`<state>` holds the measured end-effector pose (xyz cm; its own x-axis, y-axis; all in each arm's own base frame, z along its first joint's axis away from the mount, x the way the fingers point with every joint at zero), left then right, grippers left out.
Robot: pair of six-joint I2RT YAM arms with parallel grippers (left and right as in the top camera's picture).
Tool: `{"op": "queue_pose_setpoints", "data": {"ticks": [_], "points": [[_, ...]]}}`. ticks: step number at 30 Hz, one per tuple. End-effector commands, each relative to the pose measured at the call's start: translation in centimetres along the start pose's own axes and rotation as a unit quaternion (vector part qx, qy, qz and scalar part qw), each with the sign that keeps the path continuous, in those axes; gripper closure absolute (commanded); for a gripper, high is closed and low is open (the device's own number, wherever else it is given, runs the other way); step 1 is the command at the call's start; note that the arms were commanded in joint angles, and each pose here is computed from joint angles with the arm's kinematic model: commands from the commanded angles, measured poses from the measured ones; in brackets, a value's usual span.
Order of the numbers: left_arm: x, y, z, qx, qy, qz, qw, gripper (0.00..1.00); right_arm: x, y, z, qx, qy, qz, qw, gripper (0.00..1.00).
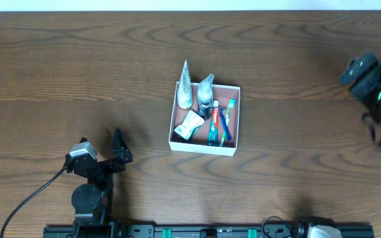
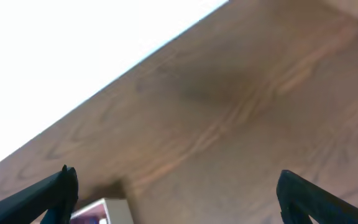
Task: Pack container
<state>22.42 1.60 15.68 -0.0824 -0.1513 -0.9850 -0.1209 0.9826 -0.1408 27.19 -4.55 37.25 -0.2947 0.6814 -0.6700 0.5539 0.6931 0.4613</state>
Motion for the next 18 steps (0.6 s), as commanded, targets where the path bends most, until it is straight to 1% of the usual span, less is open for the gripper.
{"op": "queue_pose_setpoints", "data": {"ticks": [1, 3, 9, 14, 18], "points": [[1.7, 0.4, 0.1, -0.008, 0.027, 0.011, 1.000, 0.02, 1.6, -2.2, -1.4, 0.017, -0.035, -0.024, 0.999, 0.01], [1.7, 0.4, 0.1, -0.008, 0.027, 0.011, 1.000, 0.02, 2.9, -3.0, -1.9, -0.007, -0.049, -0.022, 0.999, 0.01], [1.7, 0.4, 0.1, -0.008, 0.027, 0.011, 1.000, 0.02, 4.7, -4.6, -1.9, -0.104, -0.148, 0.006, 0.983, 0.01], [1.7, 0.4, 0.1, -0.008, 0.027, 0.011, 1.000, 0.02, 6.7, -4.1, -1.2, -0.204, -0.212, -0.041, 0.955, 0.01], [1.7, 0.4, 0.1, -0.008, 0.027, 0.011, 1.000, 0.02, 8.5, -4.1, -0.1, -0.251, -0.236, -0.061, 0.937, 0.01]]}}
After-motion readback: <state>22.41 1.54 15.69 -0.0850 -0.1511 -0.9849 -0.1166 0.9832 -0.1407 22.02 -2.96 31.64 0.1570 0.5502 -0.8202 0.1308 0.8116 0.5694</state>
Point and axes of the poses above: each gripper's point midway between its finger pads, its own z axis out along the fingers, its own y axis along the line the jaws close on, x = y × z, the point moved 2 cm from there along -z, back along the fingers, and after that the axes turned 10 degrees about z, right-handed, at the moved point
